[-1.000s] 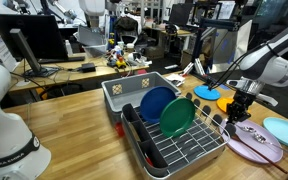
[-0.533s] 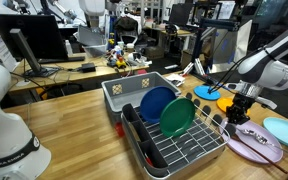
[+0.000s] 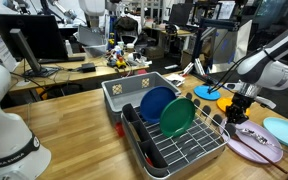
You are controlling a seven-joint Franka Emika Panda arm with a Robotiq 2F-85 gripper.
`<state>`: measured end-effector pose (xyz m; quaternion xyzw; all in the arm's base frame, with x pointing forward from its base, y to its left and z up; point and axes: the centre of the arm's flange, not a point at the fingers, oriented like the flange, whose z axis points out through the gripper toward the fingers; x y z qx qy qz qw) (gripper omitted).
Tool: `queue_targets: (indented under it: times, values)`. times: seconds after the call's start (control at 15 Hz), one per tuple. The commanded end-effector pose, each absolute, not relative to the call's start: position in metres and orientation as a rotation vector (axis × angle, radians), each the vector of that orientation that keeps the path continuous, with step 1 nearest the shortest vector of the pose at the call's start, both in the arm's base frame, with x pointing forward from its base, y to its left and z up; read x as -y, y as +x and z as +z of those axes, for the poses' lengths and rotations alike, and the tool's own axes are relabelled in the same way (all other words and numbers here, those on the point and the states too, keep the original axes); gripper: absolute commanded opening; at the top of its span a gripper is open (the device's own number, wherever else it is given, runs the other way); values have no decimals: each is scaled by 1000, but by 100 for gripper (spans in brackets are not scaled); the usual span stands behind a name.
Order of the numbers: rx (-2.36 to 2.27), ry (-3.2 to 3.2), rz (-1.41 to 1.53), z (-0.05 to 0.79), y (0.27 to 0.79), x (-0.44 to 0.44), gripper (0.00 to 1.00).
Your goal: Pick up the spoon from the light blue plate and put it on the grey plate
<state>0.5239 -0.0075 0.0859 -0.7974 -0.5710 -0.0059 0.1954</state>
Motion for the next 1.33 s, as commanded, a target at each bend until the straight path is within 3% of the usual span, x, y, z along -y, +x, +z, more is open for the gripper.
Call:
queue_targets:
  times: [0.0, 0.53, 0.6, 0.8, 1.27]
  values:
    - [1617, -2269, 5, 84, 527, 9, 46]
    - [1647, -2372, 25, 108, 520, 22, 99]
    - [1641, -2333, 1, 97, 531, 19, 83]
    - [1636, -2351, 13, 103, 527, 23, 99]
    - [1637, -2349, 17, 102, 526, 21, 99]
